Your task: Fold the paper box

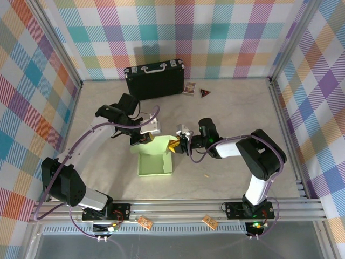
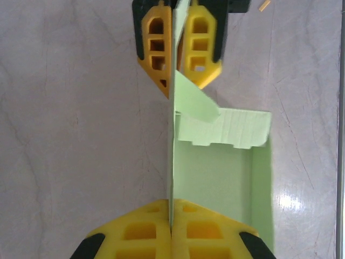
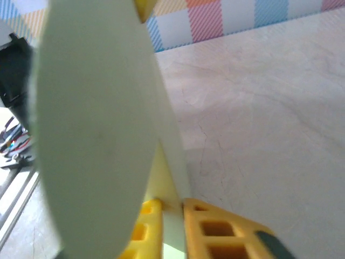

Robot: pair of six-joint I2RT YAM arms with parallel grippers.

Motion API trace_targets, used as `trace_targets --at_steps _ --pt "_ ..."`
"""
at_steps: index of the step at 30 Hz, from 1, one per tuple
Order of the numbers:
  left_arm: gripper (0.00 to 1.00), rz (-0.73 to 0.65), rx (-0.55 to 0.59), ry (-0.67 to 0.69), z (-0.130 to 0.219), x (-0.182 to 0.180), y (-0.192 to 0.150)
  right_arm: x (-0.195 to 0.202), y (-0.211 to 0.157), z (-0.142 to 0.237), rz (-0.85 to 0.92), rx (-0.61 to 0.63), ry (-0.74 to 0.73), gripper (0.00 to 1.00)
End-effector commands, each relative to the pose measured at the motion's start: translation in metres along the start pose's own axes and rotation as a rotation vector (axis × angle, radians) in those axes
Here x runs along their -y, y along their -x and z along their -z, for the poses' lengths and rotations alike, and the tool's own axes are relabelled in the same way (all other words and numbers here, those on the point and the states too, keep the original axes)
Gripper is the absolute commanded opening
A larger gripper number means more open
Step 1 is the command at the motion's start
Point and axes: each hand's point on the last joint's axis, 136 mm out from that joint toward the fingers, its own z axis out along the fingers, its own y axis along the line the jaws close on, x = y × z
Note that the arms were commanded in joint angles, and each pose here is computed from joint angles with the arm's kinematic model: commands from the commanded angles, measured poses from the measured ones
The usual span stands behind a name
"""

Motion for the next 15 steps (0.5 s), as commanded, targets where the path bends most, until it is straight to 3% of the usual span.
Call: trace_targets --at_steps 1,5,9,11,15 --pt "0.00 -0.083 0.257 -0.065 0.008 0.018 0.057 -0.003 0.040 -0.014 0.129 0.076 0.001 0.00" --pt "0.00 -0.068 0.245 -0.068 0.008 0.020 0.054 0.005 0.041 -0.011 0.146 0.061 -0.063 0.00" --pt "0.00 -0.072 0.238 -0.064 0.007 0.021 0.052 -0.004 0.042 -0.011 0.165 0.064 -0.011 0.00" --pt "0.00 -0.073 0.251 -0.072 0.008 0.022 0.054 -0.004 0.043 -0.013 0.153 0.068 0.000 0.18" --pt "0.00 -0.081 0.267 -0.086 0.008 0.024 0.056 -0.008 0.043 -0.014 0.162 0.091 0.038 0.38"
